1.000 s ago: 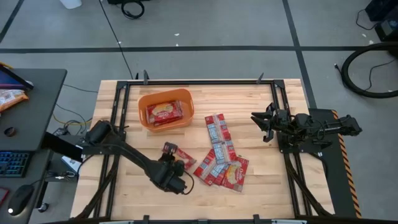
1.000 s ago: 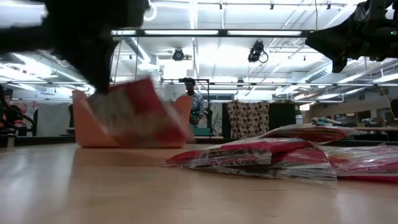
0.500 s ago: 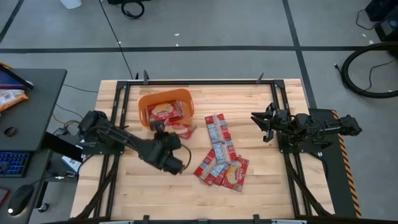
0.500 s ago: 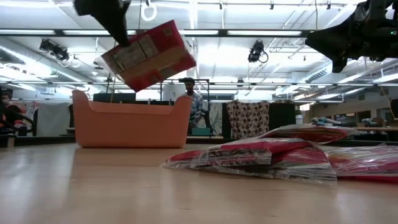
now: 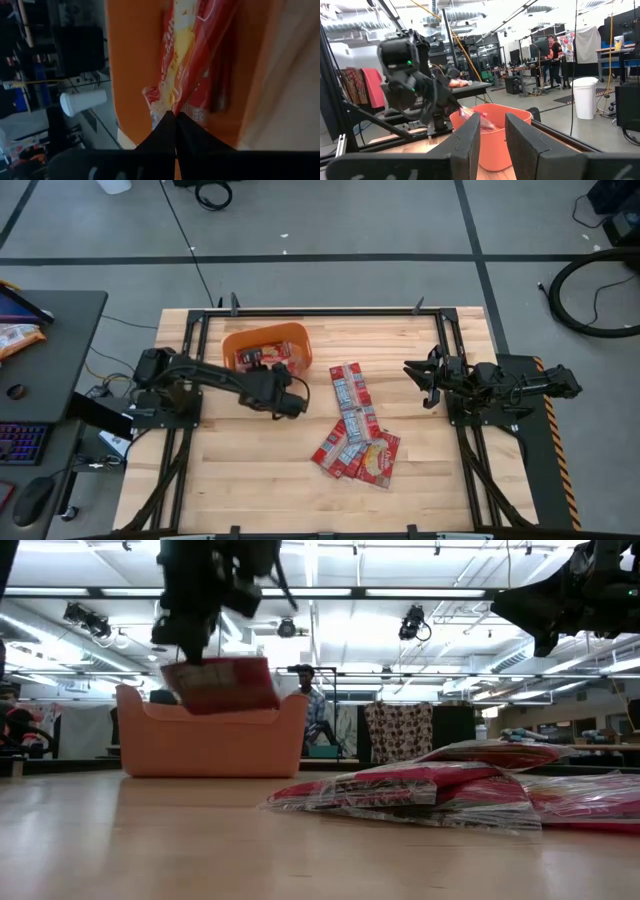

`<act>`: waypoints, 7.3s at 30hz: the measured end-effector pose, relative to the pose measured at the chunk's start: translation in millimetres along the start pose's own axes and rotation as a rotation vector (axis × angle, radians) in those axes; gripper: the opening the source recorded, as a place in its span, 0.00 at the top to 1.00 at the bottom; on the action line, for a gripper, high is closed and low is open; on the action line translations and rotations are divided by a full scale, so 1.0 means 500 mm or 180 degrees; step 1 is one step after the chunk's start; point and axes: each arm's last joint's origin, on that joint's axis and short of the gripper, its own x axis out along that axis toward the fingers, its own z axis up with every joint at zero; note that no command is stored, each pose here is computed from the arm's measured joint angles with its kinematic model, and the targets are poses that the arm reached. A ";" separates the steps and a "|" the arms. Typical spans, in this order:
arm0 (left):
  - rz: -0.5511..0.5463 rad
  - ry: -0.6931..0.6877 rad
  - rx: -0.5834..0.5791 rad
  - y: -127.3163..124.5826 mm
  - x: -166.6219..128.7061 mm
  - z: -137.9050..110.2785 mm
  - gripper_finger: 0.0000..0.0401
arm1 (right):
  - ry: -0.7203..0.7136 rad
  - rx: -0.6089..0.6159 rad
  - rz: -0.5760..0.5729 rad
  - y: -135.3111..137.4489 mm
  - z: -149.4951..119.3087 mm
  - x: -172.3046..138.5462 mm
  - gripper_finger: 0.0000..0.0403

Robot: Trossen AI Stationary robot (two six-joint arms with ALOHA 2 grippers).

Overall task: Sort popcorn bags into baskets
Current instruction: Put the red popcorn bag into the orange container

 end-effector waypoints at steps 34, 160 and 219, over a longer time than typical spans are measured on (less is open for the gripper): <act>-0.0446 0.0373 0.0011 0.093 0.109 0.010 0.69 | -0.0001 0.0000 0.0004 0.000 0.000 0.000 0.76; -0.1436 -0.1144 -0.1829 0.205 -0.150 0.172 0.99 | 0.0044 -0.0016 0.0007 0.001 -0.003 0.002 0.76; -0.1787 -0.1013 -0.4121 0.325 -0.046 0.029 0.99 | 0.0059 -0.0023 -0.0004 0.001 -0.004 0.002 0.76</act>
